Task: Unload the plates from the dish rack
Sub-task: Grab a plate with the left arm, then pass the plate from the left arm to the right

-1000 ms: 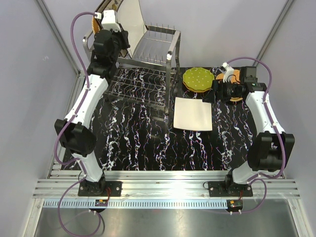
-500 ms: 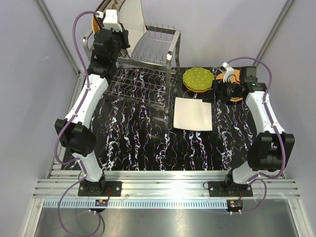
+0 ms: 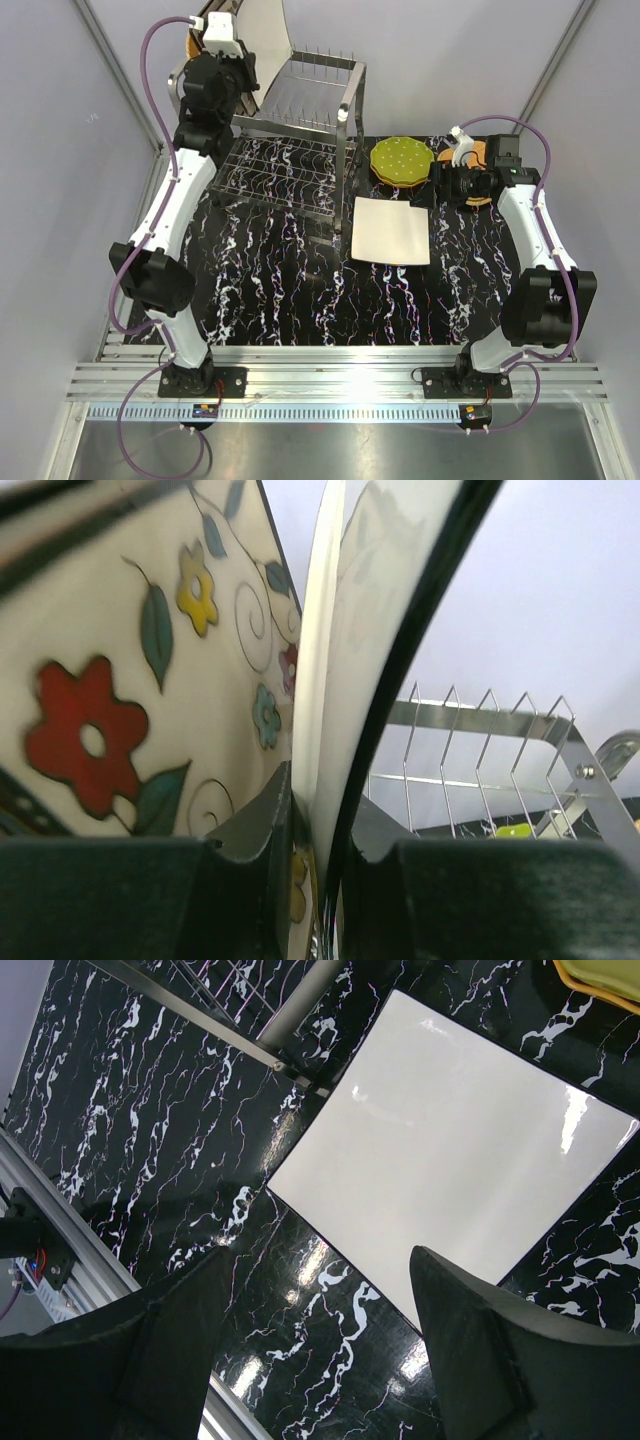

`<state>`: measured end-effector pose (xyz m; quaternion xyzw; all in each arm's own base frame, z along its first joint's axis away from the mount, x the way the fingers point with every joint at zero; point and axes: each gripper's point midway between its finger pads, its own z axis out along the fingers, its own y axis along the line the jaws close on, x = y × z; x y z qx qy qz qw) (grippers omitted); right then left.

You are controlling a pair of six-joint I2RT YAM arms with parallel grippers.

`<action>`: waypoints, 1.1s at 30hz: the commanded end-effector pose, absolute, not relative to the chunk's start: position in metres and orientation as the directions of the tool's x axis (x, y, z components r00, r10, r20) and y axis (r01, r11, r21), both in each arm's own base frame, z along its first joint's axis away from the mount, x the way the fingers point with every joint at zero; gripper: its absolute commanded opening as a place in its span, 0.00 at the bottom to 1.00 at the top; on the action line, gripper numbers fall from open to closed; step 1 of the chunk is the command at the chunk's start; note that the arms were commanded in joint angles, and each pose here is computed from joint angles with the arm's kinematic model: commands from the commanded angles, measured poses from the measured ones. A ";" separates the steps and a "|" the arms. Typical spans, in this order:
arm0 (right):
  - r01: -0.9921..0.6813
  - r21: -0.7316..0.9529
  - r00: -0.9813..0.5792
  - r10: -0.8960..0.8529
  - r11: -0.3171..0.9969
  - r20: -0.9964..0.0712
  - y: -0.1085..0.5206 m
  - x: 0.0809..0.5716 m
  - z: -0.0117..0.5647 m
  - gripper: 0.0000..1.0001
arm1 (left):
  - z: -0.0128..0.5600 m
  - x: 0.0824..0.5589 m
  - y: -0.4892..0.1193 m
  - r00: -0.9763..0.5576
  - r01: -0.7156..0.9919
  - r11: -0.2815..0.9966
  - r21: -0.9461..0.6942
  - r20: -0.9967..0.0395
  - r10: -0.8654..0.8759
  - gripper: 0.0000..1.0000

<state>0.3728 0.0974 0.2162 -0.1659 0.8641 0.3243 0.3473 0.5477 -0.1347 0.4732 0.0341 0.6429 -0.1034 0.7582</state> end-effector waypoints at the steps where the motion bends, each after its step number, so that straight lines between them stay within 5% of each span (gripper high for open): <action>1: -0.559 0.422 -0.648 -0.058 0.714 -0.760 0.103 0.373 0.240 0.80 | 0.648 0.471 -0.109 0.609 0.224 0.971 -0.089 -0.764 -0.211 0.00; 33: -0.639 0.367 -0.564 -0.088 0.676 -0.821 0.108 0.365 0.275 0.80 | 0.699 0.403 -0.109 0.657 0.318 0.939 -0.128 -0.684 -0.316 0.00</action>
